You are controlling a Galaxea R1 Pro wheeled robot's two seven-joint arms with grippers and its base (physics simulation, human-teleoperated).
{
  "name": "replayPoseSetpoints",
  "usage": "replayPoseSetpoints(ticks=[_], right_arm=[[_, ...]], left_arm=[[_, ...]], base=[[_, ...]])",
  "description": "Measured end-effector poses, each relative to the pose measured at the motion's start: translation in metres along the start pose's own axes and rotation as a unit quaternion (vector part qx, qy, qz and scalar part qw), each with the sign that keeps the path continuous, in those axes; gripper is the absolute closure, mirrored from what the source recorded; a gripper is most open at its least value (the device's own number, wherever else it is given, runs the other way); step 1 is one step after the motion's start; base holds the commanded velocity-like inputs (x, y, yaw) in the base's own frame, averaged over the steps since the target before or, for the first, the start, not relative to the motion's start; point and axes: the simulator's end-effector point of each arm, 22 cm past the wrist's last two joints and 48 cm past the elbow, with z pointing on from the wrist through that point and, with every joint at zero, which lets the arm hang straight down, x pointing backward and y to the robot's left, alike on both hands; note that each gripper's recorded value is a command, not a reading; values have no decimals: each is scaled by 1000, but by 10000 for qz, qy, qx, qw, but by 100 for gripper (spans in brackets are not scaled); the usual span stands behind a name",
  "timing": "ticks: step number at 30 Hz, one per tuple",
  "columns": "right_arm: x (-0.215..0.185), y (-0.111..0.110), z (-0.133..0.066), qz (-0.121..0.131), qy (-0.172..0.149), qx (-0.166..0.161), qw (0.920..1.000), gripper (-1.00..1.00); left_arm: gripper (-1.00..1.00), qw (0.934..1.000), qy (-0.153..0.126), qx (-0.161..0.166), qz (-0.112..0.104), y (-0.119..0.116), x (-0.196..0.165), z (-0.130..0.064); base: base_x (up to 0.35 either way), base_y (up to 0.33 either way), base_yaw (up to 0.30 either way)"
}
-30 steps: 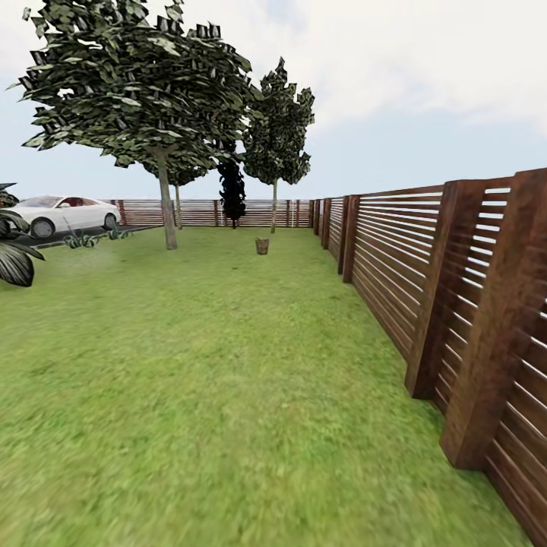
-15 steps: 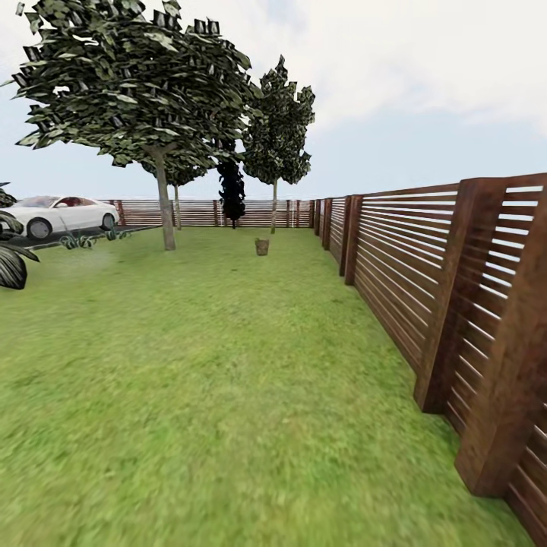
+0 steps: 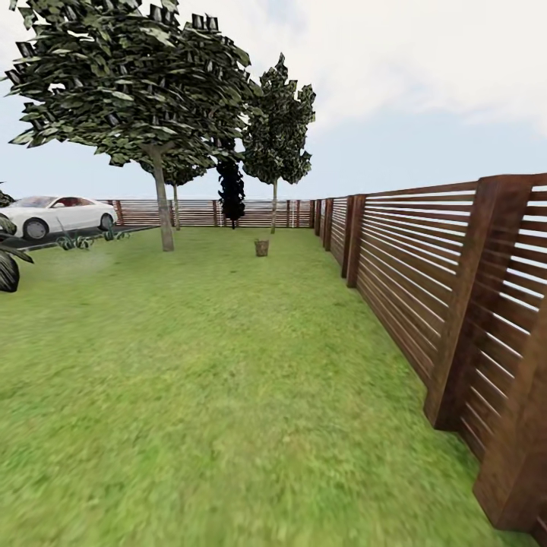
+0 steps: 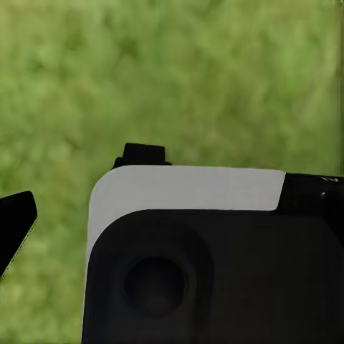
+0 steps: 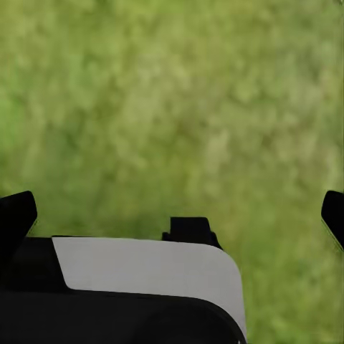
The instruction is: Take the three Easter eggs out of the wicker basket on the lawn in the garden, then place them on the lawn next to a single tree (choose any tree) so that all three eggs are next to the same tree and none are left in the basket.
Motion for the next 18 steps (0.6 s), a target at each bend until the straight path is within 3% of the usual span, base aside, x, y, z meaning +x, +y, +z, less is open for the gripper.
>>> replayPoseSetpoints(ticks=[18], right_arm=[[0, 0, 0, -7, -1, -2, 10000, -100]], left_arm=[[-100, 10000, 6, -13, 0, 1, 0, 0]], base=[[327, 0, 0]])
